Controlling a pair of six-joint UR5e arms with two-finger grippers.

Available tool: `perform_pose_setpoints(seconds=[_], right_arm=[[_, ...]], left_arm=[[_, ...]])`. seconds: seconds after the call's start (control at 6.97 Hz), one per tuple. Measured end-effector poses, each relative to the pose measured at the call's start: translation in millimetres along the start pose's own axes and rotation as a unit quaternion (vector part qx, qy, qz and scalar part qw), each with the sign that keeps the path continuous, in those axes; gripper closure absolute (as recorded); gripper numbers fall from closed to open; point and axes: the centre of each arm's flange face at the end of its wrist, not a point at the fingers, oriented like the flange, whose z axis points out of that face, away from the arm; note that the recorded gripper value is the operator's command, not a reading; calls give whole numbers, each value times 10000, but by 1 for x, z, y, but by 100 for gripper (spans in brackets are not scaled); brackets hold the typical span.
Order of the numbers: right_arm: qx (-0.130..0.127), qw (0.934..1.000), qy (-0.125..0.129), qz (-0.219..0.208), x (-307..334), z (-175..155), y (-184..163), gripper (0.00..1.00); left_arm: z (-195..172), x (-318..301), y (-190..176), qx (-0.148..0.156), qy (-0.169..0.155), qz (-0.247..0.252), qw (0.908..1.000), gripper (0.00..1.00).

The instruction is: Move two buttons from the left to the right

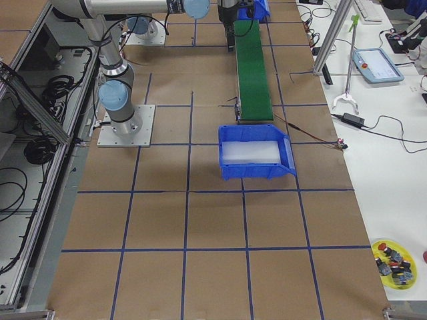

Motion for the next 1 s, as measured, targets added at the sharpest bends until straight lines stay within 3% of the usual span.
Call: perform_pose_setpoints(seconds=[1.0], right_arm=[[-21, 10000, 6, 2, 0, 2, -1, 0]], left_arm=[[8, -3, -6, -53, -26, -11, 10000, 0]])
